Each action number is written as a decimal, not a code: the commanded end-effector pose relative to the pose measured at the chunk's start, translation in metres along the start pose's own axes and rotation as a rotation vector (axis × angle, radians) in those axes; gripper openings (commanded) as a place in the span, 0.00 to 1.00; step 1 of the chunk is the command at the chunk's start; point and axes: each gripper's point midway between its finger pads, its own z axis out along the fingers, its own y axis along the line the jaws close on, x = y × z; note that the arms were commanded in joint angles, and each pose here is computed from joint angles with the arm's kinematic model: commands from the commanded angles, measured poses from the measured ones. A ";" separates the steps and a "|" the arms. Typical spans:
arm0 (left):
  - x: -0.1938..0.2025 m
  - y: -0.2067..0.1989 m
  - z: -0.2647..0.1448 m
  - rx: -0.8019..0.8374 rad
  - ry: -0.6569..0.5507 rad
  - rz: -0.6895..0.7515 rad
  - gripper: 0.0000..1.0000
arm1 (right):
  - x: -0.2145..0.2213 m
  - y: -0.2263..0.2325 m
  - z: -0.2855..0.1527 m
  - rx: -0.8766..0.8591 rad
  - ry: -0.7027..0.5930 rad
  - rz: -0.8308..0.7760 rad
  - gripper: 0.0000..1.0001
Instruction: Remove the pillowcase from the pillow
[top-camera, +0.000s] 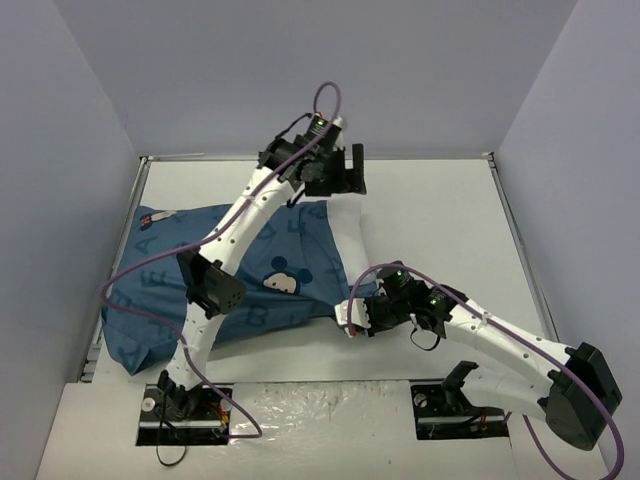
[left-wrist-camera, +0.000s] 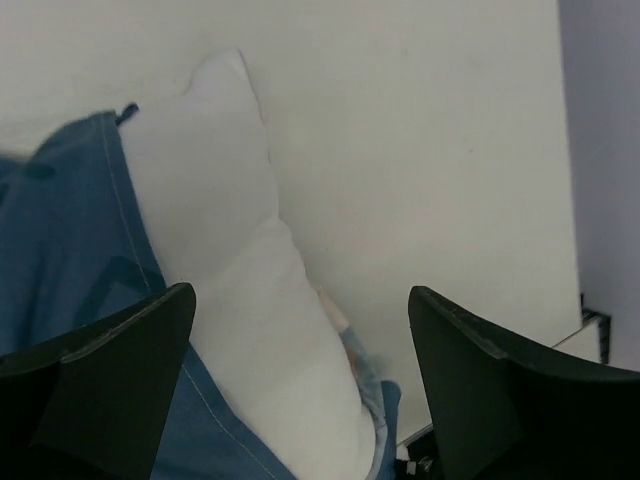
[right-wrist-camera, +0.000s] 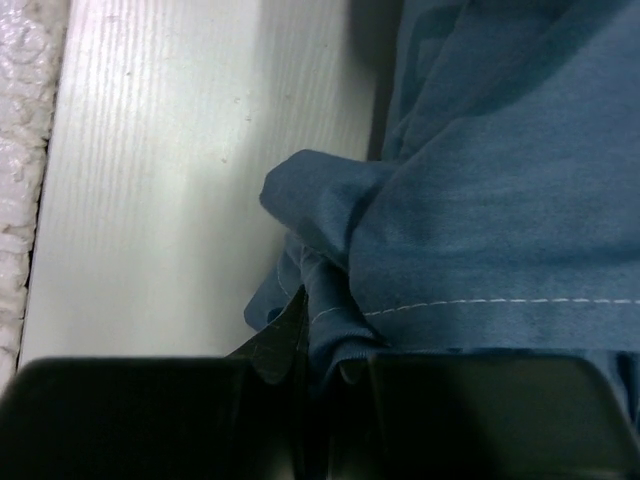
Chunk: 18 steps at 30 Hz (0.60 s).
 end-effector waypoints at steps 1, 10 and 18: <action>0.032 0.004 -0.022 -0.109 0.074 0.134 0.87 | -0.001 -0.012 -0.003 0.067 -0.006 0.033 0.00; 0.090 0.047 0.007 -0.554 0.131 0.436 0.88 | 0.002 -0.015 0.001 0.079 0.003 0.056 0.00; 0.109 0.080 0.032 -0.718 0.194 0.557 0.88 | 0.001 -0.015 0.002 0.082 -0.003 0.057 0.00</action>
